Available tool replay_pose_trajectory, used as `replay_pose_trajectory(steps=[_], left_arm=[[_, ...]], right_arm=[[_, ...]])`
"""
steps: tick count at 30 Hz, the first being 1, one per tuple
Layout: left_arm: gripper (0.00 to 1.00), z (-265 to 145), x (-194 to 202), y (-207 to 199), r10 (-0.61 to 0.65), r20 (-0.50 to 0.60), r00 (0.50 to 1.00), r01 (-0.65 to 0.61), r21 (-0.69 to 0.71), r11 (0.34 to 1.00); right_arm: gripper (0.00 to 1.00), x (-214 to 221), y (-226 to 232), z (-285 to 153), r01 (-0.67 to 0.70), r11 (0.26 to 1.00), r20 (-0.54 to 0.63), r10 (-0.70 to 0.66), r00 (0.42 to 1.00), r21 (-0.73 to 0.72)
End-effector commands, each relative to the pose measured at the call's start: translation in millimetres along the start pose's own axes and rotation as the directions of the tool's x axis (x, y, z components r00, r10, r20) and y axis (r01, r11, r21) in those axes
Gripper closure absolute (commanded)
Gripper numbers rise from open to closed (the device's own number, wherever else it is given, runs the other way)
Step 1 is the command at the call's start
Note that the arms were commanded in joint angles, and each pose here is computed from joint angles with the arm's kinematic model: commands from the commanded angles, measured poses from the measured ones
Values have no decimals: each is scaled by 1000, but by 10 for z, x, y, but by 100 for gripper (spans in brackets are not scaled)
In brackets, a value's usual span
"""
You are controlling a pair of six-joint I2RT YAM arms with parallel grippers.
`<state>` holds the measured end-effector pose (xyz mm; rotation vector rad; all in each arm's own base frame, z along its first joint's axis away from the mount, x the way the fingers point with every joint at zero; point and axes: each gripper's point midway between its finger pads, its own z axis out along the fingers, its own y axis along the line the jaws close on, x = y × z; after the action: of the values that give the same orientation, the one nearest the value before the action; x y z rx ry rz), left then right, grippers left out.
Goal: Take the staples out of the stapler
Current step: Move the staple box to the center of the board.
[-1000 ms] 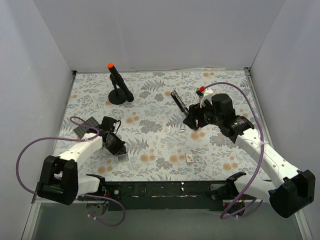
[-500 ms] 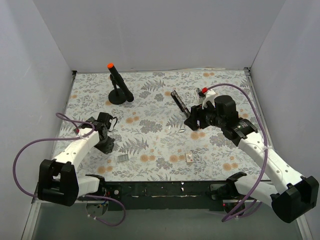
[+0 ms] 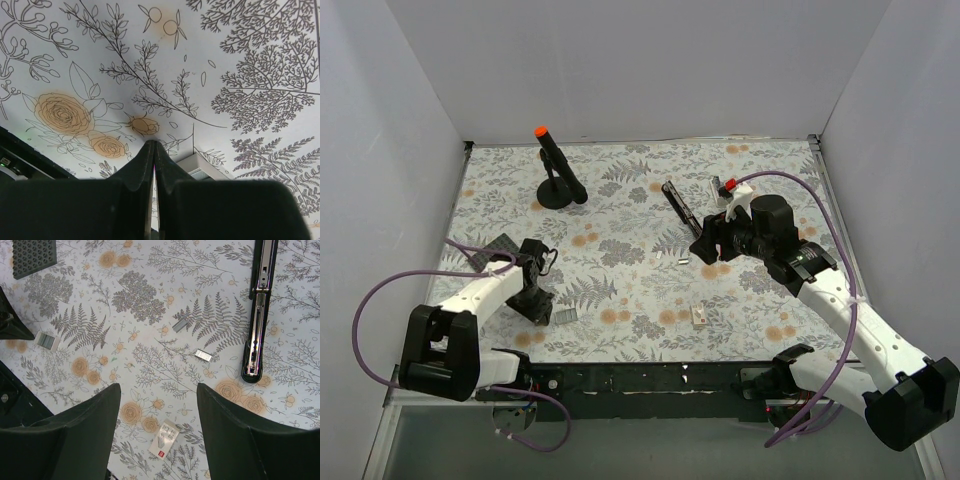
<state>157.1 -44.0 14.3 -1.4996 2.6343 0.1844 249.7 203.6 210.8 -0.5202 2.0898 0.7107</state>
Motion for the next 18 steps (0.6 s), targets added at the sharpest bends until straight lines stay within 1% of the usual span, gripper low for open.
replay_pose_trajectory(steps=[1, 10, 18], left_arm=[[100, 88, 75, -73, 3, -29, 1000, -1, 51, 999], [100, 6, 242, -281, 54, -98, 994, -39, 157, 987], [100, -90, 331, -496, 98, -89, 991, -76, 225, 971]], right_arm=[[30, -140, 67, -14, 17, 1000, 51, -15, 999, -25], [30, -139, 74, -17, 9, 1000, 52, -8, 999, -28], [30, -182, 81, -2, 2, 1000, 54, -1, 999, -29]])
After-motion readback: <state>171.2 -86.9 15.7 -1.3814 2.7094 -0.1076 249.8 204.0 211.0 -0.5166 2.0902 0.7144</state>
